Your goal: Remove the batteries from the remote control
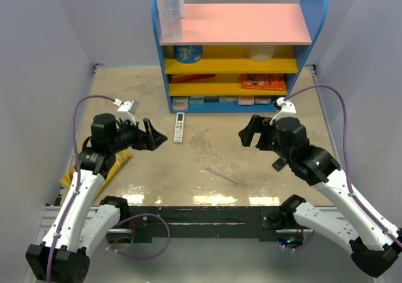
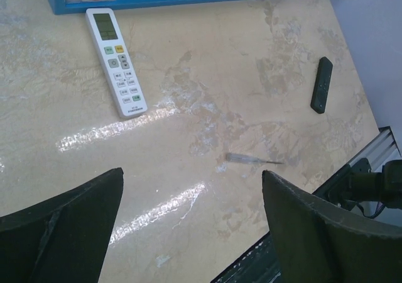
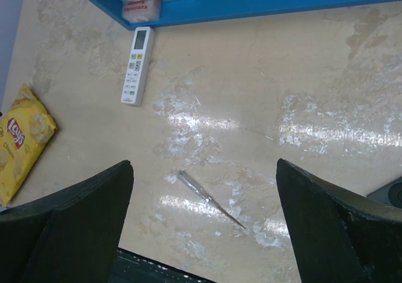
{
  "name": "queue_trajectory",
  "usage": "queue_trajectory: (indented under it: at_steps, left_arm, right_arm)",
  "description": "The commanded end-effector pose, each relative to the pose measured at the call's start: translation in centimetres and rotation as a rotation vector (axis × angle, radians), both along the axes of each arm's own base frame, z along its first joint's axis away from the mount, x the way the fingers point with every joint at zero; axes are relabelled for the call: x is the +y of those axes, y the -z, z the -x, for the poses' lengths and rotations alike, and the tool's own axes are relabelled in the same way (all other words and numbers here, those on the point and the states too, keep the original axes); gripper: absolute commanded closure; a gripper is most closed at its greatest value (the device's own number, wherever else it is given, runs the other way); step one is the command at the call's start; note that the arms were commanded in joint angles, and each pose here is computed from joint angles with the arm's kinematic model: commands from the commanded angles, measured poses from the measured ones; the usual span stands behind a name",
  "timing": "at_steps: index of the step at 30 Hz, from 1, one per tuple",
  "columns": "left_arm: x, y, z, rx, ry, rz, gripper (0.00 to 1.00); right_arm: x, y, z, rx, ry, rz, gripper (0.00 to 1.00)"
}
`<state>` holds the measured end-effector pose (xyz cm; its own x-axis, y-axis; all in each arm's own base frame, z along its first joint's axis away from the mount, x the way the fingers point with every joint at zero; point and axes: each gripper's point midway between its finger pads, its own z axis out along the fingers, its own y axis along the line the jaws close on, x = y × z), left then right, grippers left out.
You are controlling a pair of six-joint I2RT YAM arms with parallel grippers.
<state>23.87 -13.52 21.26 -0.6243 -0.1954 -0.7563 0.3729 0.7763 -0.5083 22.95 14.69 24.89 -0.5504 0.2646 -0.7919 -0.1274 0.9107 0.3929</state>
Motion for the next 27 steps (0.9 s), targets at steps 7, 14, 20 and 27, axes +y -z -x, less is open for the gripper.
queue_trajectory:
  at_steps: [7, 14, 20, 27]
  left_arm:
    - [2.2, 0.6, -3.0, 0.005, -0.119, -0.110, 0.09]
    - [3.0, 0.4, -6.5, 0.028, -0.230, -0.228, 0.13]
    - [-0.6, 4.0, -9.1, 0.097, -0.244, -0.364, 0.17]
    - [-3.6, 9.4, -12.3, 0.198, -0.199, -0.574, 0.29]
  right_arm:
    - [0.5, -1.4, -0.8, -0.072, 0.006, -0.054, 0.02]
    - [0.5, -2.9, -0.5, -0.149, -0.031, -0.068, 0.02]
    - [0.9, -3.2, 0.6, -0.213, -0.109, -0.085, 0.05]
    - [0.6, -5.4, 2.3, -0.320, -0.175, -0.110, 0.11]
